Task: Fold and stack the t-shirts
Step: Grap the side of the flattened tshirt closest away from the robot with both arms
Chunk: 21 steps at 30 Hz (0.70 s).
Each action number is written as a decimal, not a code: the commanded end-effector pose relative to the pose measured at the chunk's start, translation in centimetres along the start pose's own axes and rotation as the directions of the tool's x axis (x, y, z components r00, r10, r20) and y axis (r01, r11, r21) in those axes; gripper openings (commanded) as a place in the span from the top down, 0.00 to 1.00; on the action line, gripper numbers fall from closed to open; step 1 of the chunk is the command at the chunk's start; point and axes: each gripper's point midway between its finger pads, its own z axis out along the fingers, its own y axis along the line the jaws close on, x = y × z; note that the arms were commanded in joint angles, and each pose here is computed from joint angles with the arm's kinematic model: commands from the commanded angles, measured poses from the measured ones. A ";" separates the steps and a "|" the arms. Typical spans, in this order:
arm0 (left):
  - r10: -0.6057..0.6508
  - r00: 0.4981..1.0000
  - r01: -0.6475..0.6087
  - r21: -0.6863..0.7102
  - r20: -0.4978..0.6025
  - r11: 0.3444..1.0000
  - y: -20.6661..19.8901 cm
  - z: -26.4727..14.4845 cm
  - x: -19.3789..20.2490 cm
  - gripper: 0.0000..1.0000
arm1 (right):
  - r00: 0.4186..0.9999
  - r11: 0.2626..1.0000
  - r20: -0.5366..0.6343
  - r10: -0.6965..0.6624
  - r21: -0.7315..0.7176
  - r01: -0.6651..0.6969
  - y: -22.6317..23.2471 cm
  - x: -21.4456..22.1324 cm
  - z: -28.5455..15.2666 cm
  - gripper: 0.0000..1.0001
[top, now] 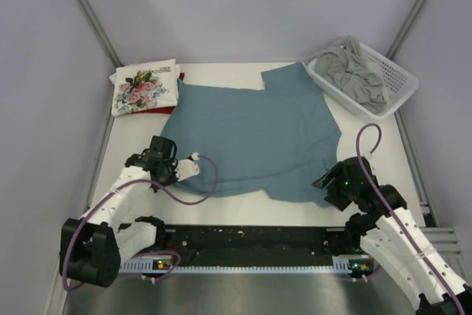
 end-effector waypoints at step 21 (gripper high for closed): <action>-0.063 0.997 0.062 0.025 0.047 0.998 0.7 -1.0 -1.6 1.00 | 0.963 0.952 0.082 0.258 0.150 -0.268 -5.9 1.6 2.9 1.00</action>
